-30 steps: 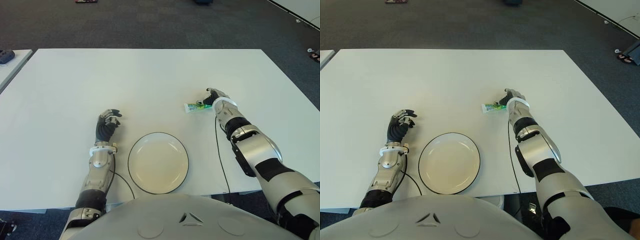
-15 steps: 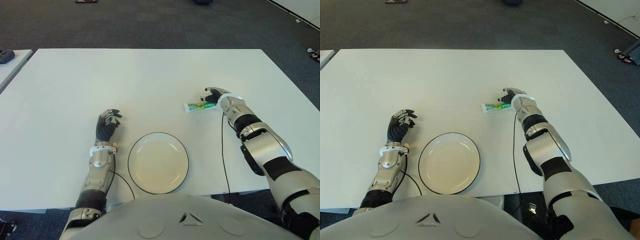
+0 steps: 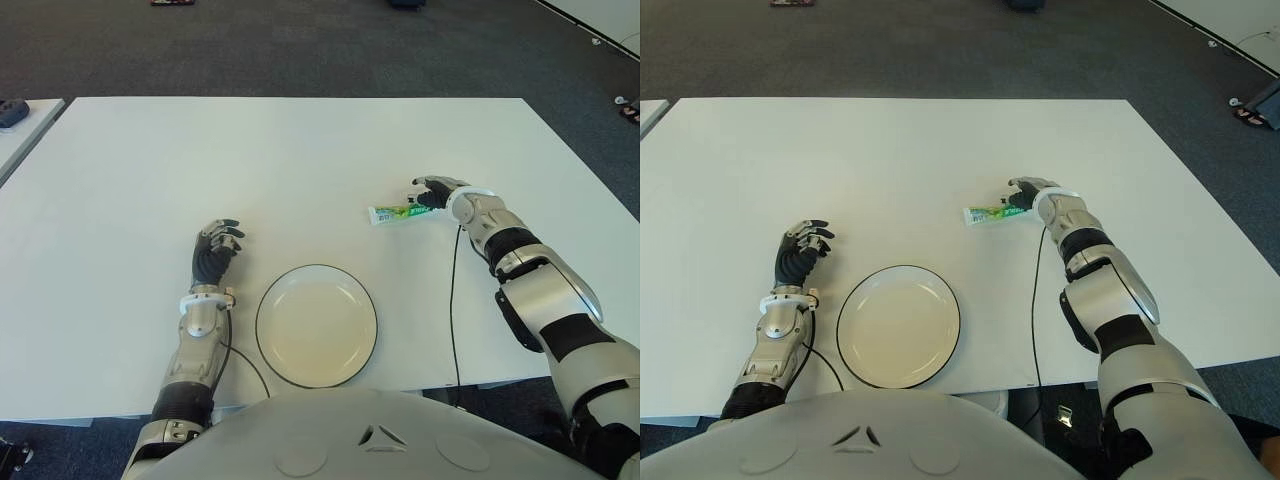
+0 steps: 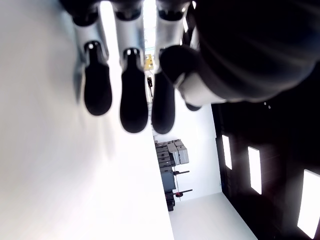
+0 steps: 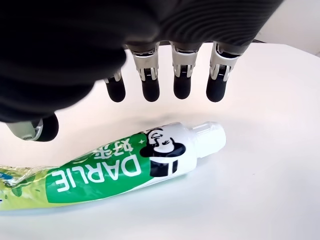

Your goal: Put the toothpaste on the table into the plate.

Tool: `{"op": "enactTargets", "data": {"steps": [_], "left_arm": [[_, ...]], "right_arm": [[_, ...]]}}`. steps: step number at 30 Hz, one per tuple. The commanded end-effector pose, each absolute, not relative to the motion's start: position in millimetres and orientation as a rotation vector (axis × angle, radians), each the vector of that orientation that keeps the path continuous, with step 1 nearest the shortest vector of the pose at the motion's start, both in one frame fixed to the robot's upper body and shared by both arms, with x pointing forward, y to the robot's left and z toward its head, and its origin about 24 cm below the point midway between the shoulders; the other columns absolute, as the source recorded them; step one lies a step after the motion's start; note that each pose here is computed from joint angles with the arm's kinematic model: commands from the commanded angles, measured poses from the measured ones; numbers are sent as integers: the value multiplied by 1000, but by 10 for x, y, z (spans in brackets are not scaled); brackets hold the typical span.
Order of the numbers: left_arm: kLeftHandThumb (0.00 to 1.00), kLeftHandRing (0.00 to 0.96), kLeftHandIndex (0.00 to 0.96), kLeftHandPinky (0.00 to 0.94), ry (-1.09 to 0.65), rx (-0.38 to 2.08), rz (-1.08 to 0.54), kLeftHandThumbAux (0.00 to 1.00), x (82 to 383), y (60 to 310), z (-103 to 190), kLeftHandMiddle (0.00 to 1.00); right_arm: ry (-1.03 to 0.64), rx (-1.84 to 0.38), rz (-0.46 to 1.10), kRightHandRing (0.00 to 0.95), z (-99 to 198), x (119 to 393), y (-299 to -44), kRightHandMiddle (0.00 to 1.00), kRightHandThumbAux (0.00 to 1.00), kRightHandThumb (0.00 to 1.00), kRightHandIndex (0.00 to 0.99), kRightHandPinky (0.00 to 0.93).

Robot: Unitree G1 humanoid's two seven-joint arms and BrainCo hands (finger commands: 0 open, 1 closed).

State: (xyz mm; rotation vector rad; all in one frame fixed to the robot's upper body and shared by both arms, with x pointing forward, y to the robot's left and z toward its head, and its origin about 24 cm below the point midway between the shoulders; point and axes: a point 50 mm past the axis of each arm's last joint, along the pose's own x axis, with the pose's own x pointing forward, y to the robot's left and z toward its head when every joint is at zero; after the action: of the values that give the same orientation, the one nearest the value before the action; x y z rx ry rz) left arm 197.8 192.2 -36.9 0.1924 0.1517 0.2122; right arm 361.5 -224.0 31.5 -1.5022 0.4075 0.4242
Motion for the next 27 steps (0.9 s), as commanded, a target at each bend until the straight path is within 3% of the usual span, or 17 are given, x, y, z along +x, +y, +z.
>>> {"op": "enactTargets", "data": {"steps": [1, 15, 27], "left_arm": [[828, 622, 381, 597, 239, 187, 193, 685, 1872, 1887, -499, 511], [829, 624, 385, 599, 254, 188, 193, 684, 1862, 1861, -482, 510], [830, 614, 389, 595, 259, 199, 189, 684, 1844, 1867, -473, 500]], "right_arm": [[383, -1512, 433, 0, 357, 3615, -2293, 0, 210, 474, 0, 0], [256, -1553, 509, 0, 395, 3548, -2380, 0, 191, 463, 0, 0], [293, -1607, 585, 0, 285, 3470, -2421, 0, 184, 501, 0, 0]]}}
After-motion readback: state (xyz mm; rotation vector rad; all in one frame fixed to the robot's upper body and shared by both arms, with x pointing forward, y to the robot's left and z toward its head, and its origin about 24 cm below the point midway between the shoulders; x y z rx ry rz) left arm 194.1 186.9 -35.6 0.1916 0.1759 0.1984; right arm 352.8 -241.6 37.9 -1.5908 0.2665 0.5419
